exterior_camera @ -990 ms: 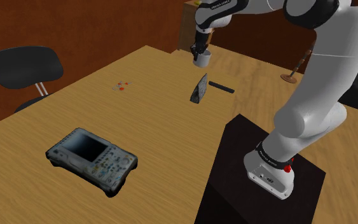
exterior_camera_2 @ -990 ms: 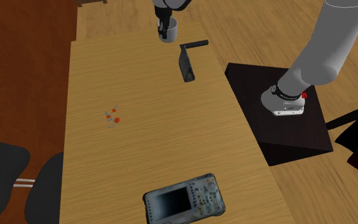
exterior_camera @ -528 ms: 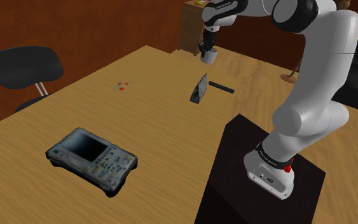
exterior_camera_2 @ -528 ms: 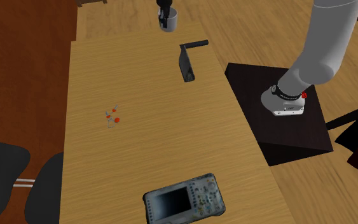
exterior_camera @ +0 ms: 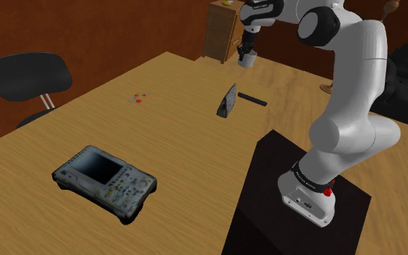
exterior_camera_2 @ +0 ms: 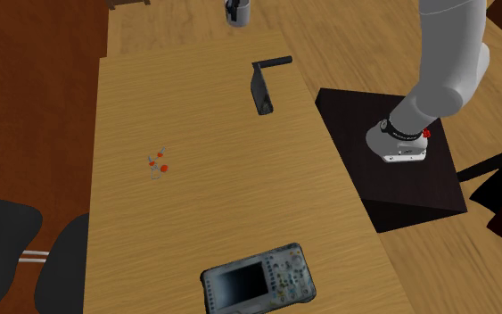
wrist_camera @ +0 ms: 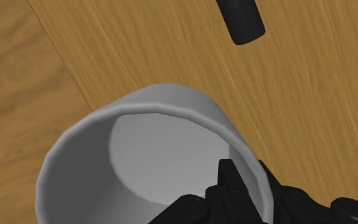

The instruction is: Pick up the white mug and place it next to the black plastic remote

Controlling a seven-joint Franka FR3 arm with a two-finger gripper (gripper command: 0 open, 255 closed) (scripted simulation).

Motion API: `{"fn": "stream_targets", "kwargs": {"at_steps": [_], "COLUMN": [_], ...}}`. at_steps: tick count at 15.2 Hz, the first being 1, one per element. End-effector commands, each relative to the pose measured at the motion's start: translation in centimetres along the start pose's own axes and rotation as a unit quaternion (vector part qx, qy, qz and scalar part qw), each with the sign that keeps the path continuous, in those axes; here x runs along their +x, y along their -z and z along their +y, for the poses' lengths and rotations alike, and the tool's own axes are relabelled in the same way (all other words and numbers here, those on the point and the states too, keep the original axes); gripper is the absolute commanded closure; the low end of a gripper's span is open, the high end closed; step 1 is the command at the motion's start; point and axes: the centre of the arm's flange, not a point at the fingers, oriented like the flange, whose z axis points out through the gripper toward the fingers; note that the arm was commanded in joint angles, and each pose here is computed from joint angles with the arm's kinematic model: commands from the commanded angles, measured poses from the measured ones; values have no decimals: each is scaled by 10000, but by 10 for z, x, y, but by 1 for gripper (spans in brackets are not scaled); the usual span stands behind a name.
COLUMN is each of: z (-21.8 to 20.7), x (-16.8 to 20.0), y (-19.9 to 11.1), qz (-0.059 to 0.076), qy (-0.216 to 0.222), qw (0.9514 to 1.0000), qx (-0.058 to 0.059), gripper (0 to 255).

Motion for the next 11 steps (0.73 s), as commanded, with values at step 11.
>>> {"fn": "stream_targets", "kwargs": {"at_steps": [11], "z": [29], "x": [4], "y": [-55], "qz": [2], "qy": [5], "qw": [10000], "qx": [-1], "gripper": [255]}}
